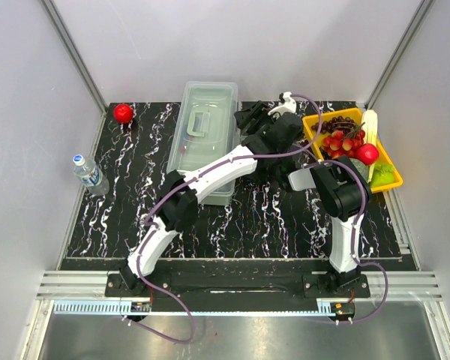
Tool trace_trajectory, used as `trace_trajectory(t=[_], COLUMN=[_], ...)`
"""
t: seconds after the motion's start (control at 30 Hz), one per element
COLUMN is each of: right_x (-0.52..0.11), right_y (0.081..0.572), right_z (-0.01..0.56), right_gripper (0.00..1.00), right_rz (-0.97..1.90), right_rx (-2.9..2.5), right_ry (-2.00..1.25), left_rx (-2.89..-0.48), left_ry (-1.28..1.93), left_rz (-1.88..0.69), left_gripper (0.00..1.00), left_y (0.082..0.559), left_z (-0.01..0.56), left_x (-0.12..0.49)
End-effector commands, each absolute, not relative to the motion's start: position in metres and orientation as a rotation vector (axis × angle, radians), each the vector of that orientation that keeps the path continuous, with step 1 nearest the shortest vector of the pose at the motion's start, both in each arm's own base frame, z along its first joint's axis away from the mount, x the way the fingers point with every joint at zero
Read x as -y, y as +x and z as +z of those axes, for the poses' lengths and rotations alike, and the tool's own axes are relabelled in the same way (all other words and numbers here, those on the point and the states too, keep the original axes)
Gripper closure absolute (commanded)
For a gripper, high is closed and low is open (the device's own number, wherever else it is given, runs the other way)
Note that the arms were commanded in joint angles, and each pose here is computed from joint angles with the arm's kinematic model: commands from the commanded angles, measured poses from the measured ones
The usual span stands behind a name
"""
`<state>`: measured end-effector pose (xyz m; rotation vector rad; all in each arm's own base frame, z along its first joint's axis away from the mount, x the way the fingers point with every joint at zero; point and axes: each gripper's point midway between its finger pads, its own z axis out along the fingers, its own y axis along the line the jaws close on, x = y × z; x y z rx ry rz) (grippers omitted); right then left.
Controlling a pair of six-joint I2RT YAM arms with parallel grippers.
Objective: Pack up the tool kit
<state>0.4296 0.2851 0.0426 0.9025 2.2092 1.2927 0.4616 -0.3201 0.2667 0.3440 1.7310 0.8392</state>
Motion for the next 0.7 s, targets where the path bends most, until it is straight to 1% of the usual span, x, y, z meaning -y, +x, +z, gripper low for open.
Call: trace_trajectory(t=[0.0, 0.13, 0.23, 0.33, 0.5, 0.6, 0.67], right_x=[-0.305, -0.301, -0.296, -0.291, -0.268, -0.243, -0.228], right_y=[0.398, 0.398, 0.397, 0.394, 0.383, 0.378, 0.373], right_z=[0.025, 0.026, 0.023, 0.023, 0.027, 0.036, 0.038], right_gripper=[0.29, 0.29, 0.29, 0.29, 0.30, 0.29, 0.29], right_rz=[1.315, 1.268, 1.234, 1.213, 1.114, 0.963, 0.874], right_rx=[-2.350, -2.359, -2.368, -2.372, -2.421, -2.431, -2.436], right_ry=[0.819, 0.814, 0.824, 0.836, 0.867, 0.813, 0.788], left_rx=[-1.733, -1.770, -1.777, -1.784, -1.801, -1.812, -1.816], left_ry=[0.229, 0.226, 0.213, 0.208, 0.227, 0.206, 0.214], left_rz=[0.539, 0.326, 0.176, 0.055, -0.092, -0.198, -0.260], left_gripper=[0.29, 0.28, 0.27, 0.24, 0.15, 0.10, 0.08], left_y=[0.463, 0.456, 0.449, 0.445, 0.441, 0.438, 0.435], left_z=[0.295, 0.307, 0.328, 0.348, 0.378, 0.395, 0.403], left_x=[0.343, 0.357, 0.361, 0.359, 0.333, 0.305, 0.288])
